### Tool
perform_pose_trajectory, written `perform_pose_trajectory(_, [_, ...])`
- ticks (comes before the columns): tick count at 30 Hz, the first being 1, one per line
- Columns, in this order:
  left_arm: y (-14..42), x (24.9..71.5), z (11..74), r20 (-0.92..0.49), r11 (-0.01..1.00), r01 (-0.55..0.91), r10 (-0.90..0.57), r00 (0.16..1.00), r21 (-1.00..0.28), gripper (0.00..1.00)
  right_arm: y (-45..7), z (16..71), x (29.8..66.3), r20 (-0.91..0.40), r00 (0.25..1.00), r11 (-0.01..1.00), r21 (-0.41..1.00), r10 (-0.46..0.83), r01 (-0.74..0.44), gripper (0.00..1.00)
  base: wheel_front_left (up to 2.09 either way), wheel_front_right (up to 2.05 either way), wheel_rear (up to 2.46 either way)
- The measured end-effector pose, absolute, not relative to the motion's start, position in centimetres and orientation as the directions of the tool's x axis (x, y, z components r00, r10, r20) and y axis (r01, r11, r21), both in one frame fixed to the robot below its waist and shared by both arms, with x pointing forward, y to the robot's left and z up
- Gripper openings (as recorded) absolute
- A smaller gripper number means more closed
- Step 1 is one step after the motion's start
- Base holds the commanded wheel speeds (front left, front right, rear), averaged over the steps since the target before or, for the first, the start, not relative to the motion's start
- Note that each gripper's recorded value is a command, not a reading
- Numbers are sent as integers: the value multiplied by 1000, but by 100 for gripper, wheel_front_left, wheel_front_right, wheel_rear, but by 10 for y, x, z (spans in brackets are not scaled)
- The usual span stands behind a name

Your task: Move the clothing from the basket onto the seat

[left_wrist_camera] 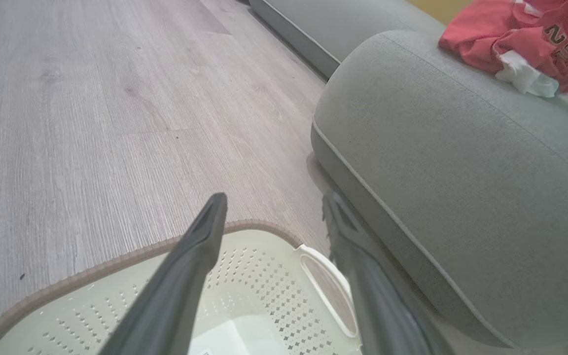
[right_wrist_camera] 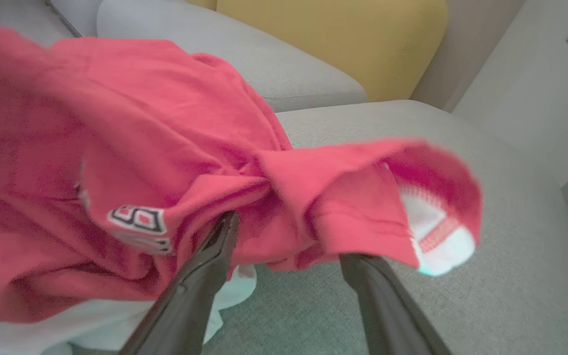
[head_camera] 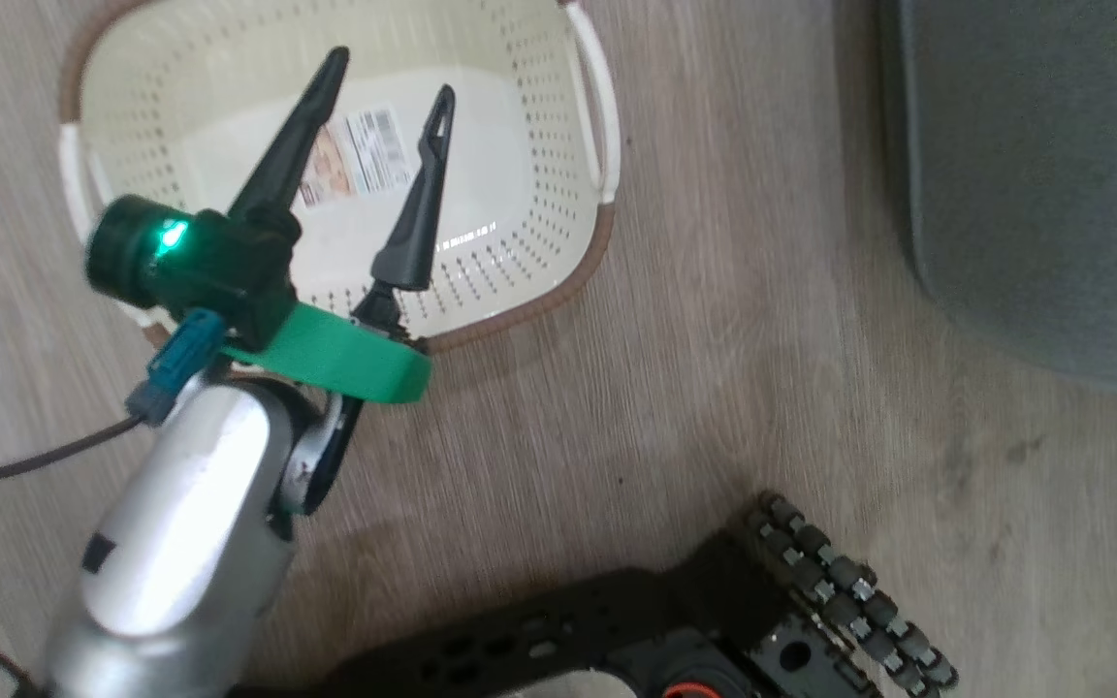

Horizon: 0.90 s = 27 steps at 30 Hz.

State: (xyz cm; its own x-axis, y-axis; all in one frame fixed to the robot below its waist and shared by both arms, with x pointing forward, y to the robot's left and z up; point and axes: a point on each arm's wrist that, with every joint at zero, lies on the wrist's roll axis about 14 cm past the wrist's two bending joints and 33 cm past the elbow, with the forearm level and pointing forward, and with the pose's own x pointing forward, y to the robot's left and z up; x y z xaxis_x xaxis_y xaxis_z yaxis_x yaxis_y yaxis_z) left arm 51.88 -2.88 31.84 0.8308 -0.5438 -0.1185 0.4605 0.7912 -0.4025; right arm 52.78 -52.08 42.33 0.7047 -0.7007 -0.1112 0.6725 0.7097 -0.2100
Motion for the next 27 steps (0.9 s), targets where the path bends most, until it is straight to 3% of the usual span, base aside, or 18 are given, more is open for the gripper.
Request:
perform_pose_trajectory(7, [-40,512,370,-54,773,482,-549,834,-412,100,-500,450,499,-106,771,771,-227,-627,595,100,0,0,0])
perform_pose_trajectory(12, [-23,506,392,-61,808,451,-508,859,-380,100,-469,485,490,-24,849,830,-228,-527,509,100,0,0,0])
perform_pose_trajectory(18, [12,499,415,-65,864,376,-419,906,-335,100,-413,494,476,20,918,901,-185,-397,393,100,0,0,0])
perform_pose_trajectory(27, [107,466,443,-80,955,163,-188,979,-246,100,-289,486,452,26,989,988,-36,-147,147,100,0,0,0])
